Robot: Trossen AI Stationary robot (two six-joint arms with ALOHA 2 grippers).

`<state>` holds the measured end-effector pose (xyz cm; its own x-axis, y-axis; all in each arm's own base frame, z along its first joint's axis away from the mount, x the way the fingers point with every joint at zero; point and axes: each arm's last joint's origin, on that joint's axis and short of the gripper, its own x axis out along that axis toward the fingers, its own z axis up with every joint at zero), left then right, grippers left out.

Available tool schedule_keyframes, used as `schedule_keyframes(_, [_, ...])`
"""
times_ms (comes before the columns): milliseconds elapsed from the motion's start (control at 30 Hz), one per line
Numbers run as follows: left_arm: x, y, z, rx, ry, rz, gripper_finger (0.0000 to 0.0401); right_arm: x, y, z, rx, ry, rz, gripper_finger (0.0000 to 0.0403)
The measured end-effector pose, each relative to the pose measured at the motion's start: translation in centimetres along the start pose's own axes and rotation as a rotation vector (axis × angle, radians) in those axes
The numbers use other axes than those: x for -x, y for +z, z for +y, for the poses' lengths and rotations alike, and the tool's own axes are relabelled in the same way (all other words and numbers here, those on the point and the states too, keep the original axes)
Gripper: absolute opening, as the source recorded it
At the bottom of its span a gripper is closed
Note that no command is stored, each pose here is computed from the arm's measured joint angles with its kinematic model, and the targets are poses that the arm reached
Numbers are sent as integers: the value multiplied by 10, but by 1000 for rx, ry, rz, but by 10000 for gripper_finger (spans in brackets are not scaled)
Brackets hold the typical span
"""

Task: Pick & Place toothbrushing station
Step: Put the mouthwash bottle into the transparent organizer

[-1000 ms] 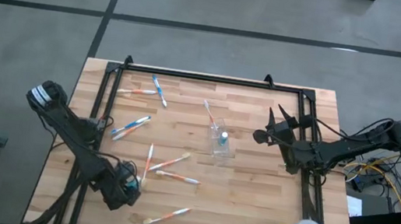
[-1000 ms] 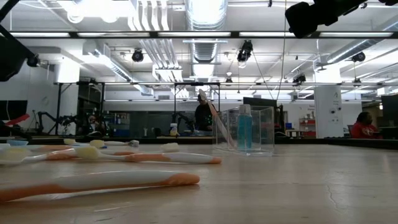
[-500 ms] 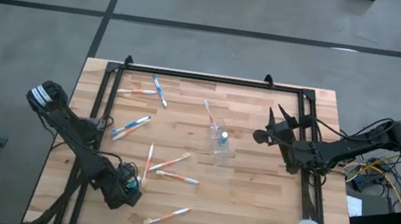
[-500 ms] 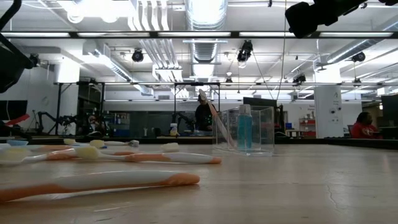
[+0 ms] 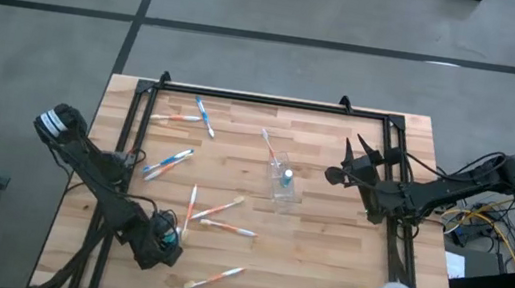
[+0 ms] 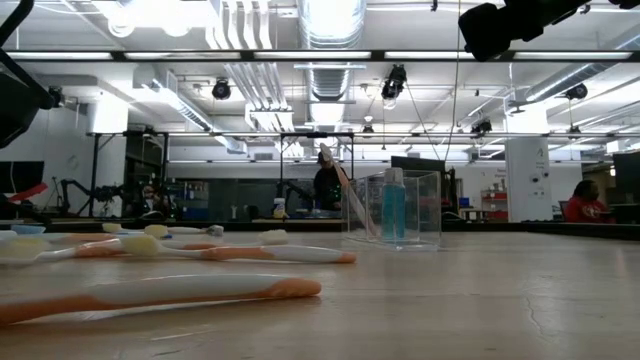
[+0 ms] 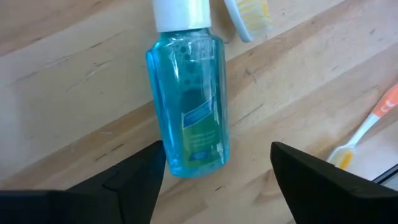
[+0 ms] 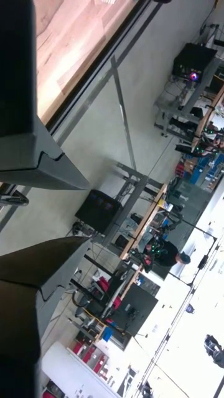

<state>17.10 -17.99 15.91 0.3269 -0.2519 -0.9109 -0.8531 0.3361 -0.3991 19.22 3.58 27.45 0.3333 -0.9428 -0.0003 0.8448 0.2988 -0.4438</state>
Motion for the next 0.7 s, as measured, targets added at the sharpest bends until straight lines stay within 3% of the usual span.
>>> schedule_keyframes(300, [0,0,-1,96,-11,-10,294,0,0,0,0,0,0,125])
schedule_keyframes(700, [0,2,4,83,33,-31,292,0,0,0,0,0,0,125])
